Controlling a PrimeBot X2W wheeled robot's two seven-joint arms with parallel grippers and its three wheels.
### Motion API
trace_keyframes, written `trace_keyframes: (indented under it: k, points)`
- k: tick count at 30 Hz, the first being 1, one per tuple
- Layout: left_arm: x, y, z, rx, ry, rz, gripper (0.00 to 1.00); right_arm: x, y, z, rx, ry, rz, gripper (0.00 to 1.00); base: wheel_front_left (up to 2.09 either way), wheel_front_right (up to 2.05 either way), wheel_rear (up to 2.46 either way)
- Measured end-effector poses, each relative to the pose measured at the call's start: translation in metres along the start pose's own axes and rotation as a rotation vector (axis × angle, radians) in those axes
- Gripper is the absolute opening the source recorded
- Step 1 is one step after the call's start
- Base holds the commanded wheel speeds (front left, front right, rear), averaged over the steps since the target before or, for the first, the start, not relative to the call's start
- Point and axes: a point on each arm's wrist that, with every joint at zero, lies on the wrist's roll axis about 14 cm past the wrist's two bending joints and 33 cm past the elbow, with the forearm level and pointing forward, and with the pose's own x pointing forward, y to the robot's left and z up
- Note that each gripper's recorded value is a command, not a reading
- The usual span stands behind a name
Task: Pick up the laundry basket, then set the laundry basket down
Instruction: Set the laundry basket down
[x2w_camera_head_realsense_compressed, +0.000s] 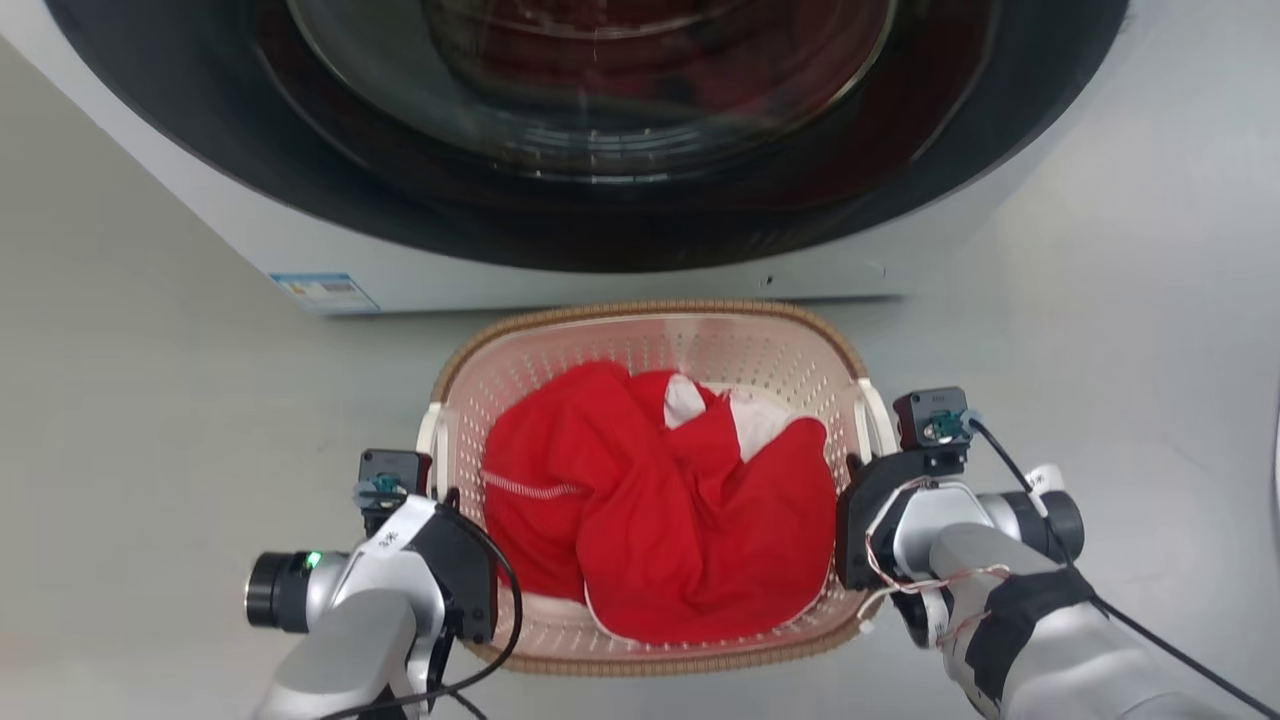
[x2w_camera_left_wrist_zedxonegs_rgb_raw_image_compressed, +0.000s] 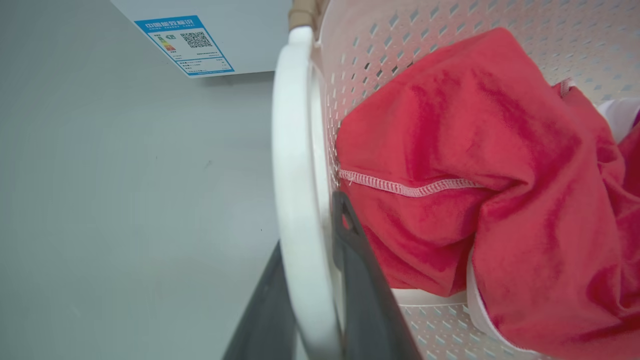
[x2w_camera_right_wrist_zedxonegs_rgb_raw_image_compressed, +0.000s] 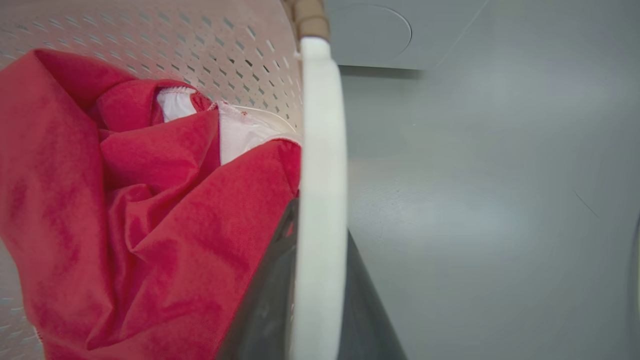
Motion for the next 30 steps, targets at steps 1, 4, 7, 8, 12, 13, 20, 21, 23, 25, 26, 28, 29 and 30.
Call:
trace_keyframes:
  k: [1,4,7,8,12,13,20,21,23,25,26,28,29,30]
  points:
    - [0.004,0.001,0.0,-0.002,0.002,0.002,0.0,0.004,-0.001,0.0,0.0,0.001,0.001,0.0,0.0,0.0,0.0]
    - [0.015,0.003,-0.001,-0.006,0.012,0.007,0.0,0.017,-0.004,0.001,-0.002,0.007,0.003,0.0,0.0,0.0,0.0]
    - [0.027,0.004,-0.001,-0.008,0.019,0.007,0.0,0.029,-0.007,-0.001,0.002,0.019,0.002,0.0,0.0,0.0,0.0]
    - [0.031,0.004,-0.001,-0.009,0.022,0.006,0.0,0.033,-0.009,-0.002,0.002,0.023,0.001,0.0,0.0,0.0,0.0]
    - [0.047,0.005,-0.004,-0.01,0.037,0.009,0.0,0.051,-0.014,-0.005,0.005,0.035,0.0,0.0,0.0,0.0,0.0]
    - [0.051,0.006,-0.005,-0.01,0.043,0.008,0.0,0.055,-0.015,-0.006,0.007,0.037,-0.001,0.0,0.0,0.0,0.0]
    - [0.079,0.009,-0.011,-0.019,0.061,0.009,0.0,0.087,-0.023,-0.009,-0.009,0.051,-0.003,0.0,0.0,0.0,0.0]
    - [0.084,0.01,-0.011,-0.02,0.063,0.01,0.0,0.092,-0.025,-0.009,-0.01,0.051,-0.003,0.0,0.0,0.0,0.0]
    - [0.092,0.011,-0.013,-0.021,0.064,0.01,0.0,0.101,-0.027,-0.011,-0.012,0.051,-0.003,0.0,0.0,0.0,0.0]
    - [0.099,0.013,-0.017,-0.023,0.073,0.012,0.0,0.109,-0.028,-0.016,-0.009,0.059,-0.002,0.0,0.0,0.0,0.0]
    - [0.102,0.013,-0.02,-0.023,0.078,0.012,0.0,0.112,-0.029,-0.021,-0.007,0.068,-0.002,0.0,0.0,0.0,0.0]
    - [0.106,0.015,-0.029,-0.026,0.097,0.015,0.0,0.118,-0.029,-0.028,-0.005,0.079,0.0,0.0,0.0,0.0,0.0]
    - [0.107,0.015,-0.032,-0.027,0.102,0.016,0.0,0.12,-0.029,-0.032,-0.004,0.087,0.002,0.0,0.0,0.0,0.0]
    - [0.109,0.016,-0.036,-0.028,0.108,0.017,0.0,0.123,-0.029,-0.034,-0.007,0.088,0.004,0.0,0.0,0.0,0.0]
